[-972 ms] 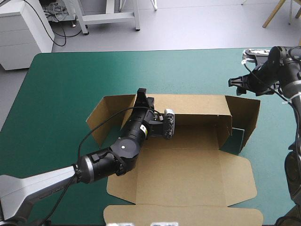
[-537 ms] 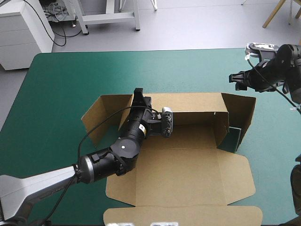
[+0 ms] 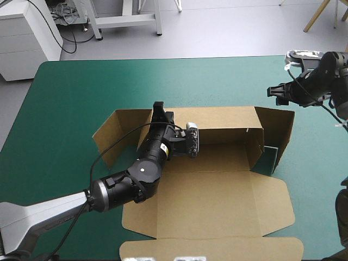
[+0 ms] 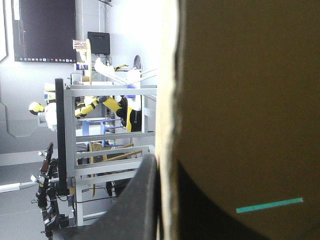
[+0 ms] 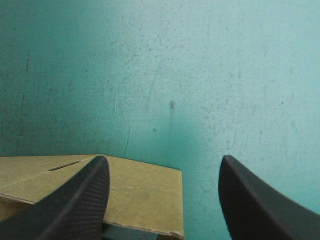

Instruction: Fold the box

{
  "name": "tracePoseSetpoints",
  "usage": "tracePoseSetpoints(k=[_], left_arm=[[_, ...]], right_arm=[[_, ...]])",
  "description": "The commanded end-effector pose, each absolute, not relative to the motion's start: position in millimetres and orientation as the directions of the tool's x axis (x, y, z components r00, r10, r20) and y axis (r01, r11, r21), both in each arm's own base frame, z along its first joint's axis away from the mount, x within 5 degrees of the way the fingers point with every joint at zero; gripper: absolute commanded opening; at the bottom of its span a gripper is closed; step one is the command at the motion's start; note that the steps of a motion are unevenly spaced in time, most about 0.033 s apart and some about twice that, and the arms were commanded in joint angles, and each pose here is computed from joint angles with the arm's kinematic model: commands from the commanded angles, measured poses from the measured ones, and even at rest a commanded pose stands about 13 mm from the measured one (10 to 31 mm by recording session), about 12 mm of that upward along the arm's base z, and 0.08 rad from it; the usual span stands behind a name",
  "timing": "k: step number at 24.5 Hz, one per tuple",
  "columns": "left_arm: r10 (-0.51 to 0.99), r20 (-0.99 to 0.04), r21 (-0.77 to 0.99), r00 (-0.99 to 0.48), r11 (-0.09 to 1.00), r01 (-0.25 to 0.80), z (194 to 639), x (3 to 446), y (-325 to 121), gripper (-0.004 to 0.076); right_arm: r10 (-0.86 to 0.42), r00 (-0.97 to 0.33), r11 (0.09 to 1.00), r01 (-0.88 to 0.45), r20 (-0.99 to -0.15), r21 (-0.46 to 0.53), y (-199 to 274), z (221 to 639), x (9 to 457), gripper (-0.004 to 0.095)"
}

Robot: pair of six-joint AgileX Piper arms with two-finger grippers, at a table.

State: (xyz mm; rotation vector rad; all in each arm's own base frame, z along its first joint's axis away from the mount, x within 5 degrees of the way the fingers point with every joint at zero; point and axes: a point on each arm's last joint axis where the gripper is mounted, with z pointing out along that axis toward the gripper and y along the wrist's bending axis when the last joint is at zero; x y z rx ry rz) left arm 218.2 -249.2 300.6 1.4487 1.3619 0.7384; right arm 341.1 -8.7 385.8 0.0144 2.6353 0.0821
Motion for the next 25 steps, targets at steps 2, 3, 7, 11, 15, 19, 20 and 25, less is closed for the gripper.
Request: tracePoseSetpoints(k=[2,3,7,11,15,19,20,25], left_arm=[[0.961,-0.236,0.925,0.144,0.177,0.335,318.1,216.4,-241.0,-0.0010],[0.960,-0.242,0.924,0.142,0.183,0.336,318.1,216.4,-241.0,-0.0010],[0.957,-0.255,0.920,0.137,0.196,0.338,318.1,216.4,-241.0,-0.0010],[0.957,-0.257,0.920,0.136,0.199,0.339,318.1,216.4,-241.0,-0.0010],[0.955,-0.271,0.916,0.119,0.218,0.336,318.3,216.7,-239.9,-0.0010],[0.957,-0.269,0.917,0.112,0.219,0.332,318.4,216.9,-239.2,-0.0010],[0.956,-0.270,0.917,0.114,0.219,0.333,318.4,216.8,-239.4,-0.0010],[0.960,-0.243,0.924,0.142,0.184,0.337,318.1,216.4,-241.1,-0.0010]], right_arm=[[-0.007,-0.835,0.998,-0.037,-0.550,0.044,-7.9,401.7,337.7,0.0576],[-0.010,-0.838,0.998,-0.040,-0.545,0.044,-7.8,400.0,339.2,0.0576],[-0.022,-0.841,0.998,-0.054,-0.540,0.043,-7.3,397.7,340.3,0.0576],[-0.021,-0.865,0.998,-0.052,-0.501,0.047,-7.3,384.4,339.8,0.0576],[-0.019,-0.922,0.997,-0.046,-0.387,0.060,-6.8,348.3,330.2,0.0576],[-0.053,-0.920,0.991,-0.097,-0.389,0.096,-1.1,349.3,311.5,0.0576],[-0.059,-0.916,0.989,-0.109,-0.398,0.102,0.1,351.8,306.8,0.0576],[-0.080,-0.869,0.977,-0.166,-0.488,0.136,7.1,358.9,284.1,0.0576]])
